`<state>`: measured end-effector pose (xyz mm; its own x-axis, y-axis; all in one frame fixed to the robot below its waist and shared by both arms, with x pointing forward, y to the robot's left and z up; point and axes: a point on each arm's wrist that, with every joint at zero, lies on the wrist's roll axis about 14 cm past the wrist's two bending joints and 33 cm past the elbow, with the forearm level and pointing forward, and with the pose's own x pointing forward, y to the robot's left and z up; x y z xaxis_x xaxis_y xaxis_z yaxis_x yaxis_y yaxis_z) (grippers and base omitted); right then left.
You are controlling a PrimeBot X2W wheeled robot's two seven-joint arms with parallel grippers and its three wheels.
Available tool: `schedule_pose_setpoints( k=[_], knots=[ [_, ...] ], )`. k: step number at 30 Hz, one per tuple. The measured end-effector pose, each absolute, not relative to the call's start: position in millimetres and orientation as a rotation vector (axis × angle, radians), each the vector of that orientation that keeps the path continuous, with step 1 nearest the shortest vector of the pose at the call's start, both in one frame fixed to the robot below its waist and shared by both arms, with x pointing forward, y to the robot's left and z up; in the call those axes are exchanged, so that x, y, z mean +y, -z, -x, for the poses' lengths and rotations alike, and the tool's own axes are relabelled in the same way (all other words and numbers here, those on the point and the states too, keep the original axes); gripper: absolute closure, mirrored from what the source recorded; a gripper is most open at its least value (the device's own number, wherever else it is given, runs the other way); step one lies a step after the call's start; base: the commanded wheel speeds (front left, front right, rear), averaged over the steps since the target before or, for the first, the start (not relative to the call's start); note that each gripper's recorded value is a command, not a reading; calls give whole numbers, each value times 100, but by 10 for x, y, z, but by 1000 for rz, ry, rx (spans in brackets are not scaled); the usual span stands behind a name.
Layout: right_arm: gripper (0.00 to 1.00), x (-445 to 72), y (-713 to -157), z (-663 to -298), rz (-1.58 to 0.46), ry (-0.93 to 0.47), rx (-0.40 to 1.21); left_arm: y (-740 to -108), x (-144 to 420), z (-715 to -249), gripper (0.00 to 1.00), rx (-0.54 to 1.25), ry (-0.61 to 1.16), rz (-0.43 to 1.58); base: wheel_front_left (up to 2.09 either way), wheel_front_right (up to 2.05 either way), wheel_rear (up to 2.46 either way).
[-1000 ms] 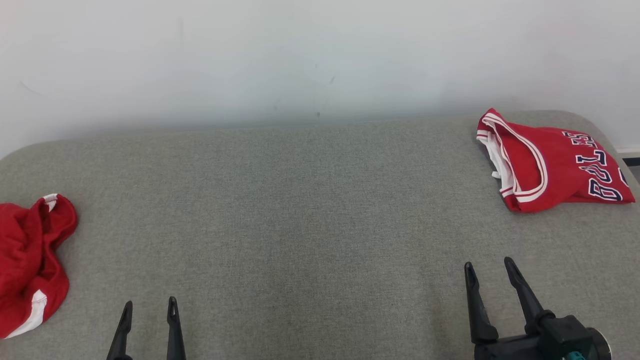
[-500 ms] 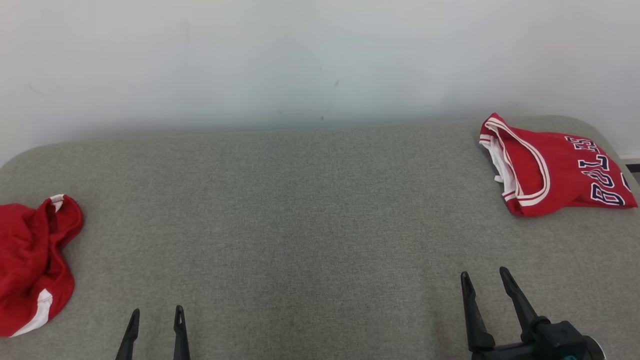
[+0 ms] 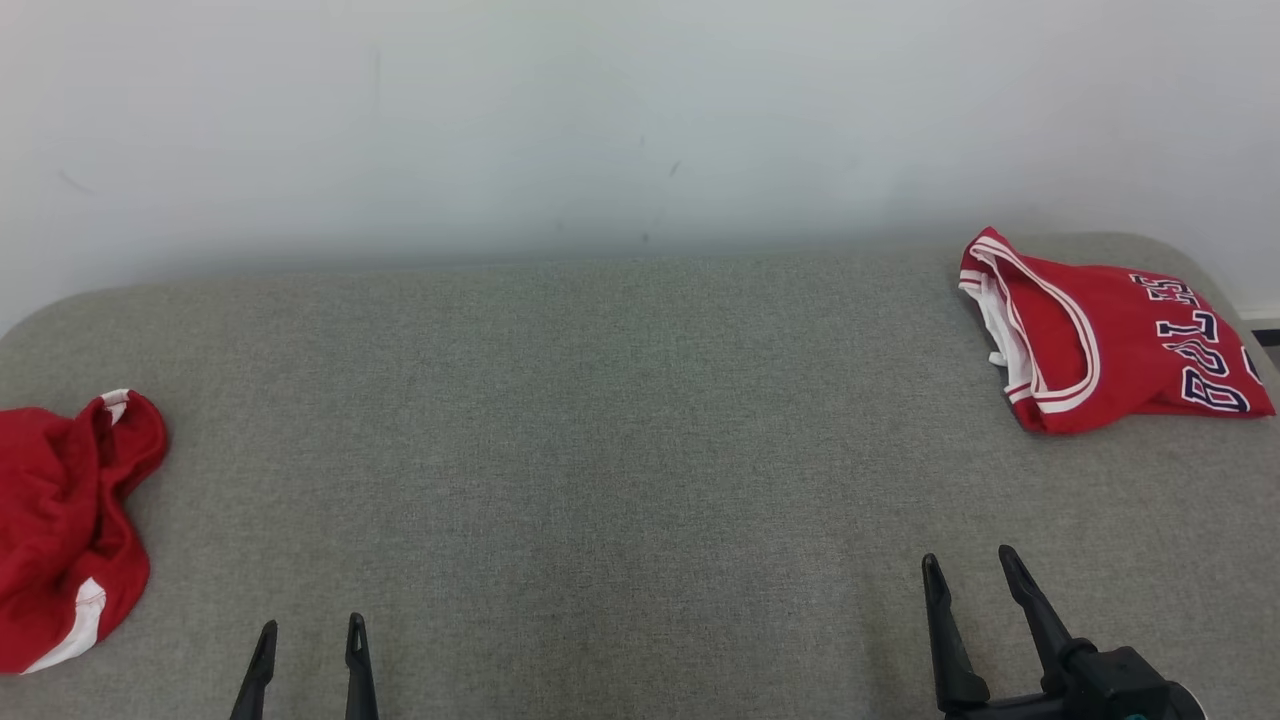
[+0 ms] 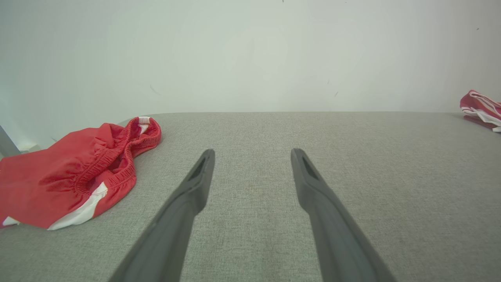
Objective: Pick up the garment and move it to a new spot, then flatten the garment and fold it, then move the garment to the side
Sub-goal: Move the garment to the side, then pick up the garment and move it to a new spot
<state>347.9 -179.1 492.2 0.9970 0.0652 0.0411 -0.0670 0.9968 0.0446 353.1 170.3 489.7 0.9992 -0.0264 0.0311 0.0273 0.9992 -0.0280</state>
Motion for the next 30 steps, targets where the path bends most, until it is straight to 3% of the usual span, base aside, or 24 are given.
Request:
schedule_pose_setpoints(
  k=[30],
  knots=[
    [0, -1717, -4888, -3512, -48, -90, -29, -4862, 1805, -3460, 0, -20, -6, 38, 0, 0, 0]
  ],
)
